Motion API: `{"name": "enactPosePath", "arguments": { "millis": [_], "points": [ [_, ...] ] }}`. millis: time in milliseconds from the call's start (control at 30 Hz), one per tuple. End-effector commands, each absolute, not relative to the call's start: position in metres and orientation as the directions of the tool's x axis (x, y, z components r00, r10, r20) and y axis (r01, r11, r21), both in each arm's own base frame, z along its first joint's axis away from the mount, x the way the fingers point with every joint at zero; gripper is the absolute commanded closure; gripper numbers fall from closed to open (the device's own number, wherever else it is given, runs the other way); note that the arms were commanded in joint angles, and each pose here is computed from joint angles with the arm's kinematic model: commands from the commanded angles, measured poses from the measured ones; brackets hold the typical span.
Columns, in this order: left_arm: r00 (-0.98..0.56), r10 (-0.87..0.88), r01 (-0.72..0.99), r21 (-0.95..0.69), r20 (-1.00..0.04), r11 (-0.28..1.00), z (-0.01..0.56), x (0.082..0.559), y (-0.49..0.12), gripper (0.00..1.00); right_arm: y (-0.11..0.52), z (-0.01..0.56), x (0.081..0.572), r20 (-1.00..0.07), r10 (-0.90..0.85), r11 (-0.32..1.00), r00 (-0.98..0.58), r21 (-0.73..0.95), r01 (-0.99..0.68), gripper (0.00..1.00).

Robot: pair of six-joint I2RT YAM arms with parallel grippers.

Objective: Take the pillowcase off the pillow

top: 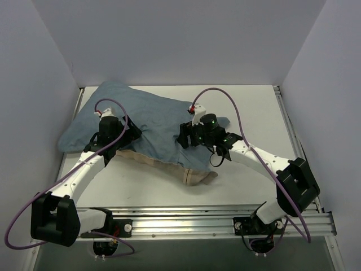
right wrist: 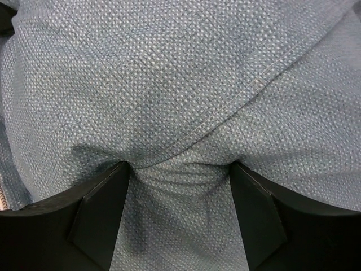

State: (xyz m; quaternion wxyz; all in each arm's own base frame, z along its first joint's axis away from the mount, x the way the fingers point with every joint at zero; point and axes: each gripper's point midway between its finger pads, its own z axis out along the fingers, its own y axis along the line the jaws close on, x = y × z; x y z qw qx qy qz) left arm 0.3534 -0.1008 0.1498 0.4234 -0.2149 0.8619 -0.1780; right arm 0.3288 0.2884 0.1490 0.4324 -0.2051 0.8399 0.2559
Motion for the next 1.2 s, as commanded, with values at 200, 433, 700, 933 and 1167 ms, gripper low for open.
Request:
{"name": "enactPosePath", "arguments": {
  "millis": [200,433,700,933,1167],
  "points": [
    [-0.583,-0.504,-0.224,-0.471,-0.637,0.853,0.139,0.346,-0.101,0.06,0.266,0.158,0.343,-0.854,-0.084,0.853,-0.513,0.204,-0.480,0.43],
    [-0.579,-0.505,-0.217,-0.475,-0.640,0.852,0.142,0.346,-0.102,0.06,0.249,0.146,0.332,-0.829,-0.075,0.850,-0.554,0.237,-0.471,0.58],
    [-0.574,-0.506,-0.211,-0.480,-0.644,0.851,0.147,0.347,-0.102,0.06,0.270,0.151,0.326,-0.831,-0.101,0.799,-0.546,0.259,-0.542,0.56],
    [-0.578,-0.508,-0.219,-0.479,-0.639,0.850,0.144,0.347,-0.102,0.06,0.287,0.166,0.329,-0.850,-0.099,0.767,-0.518,0.267,-0.584,0.52],
    [-0.573,-0.520,-0.240,-0.477,-0.634,0.846,0.141,0.346,-0.099,0.06,0.276,0.147,0.333,-0.830,-0.109,0.814,-0.547,0.242,-0.529,0.84]
  ]
}}
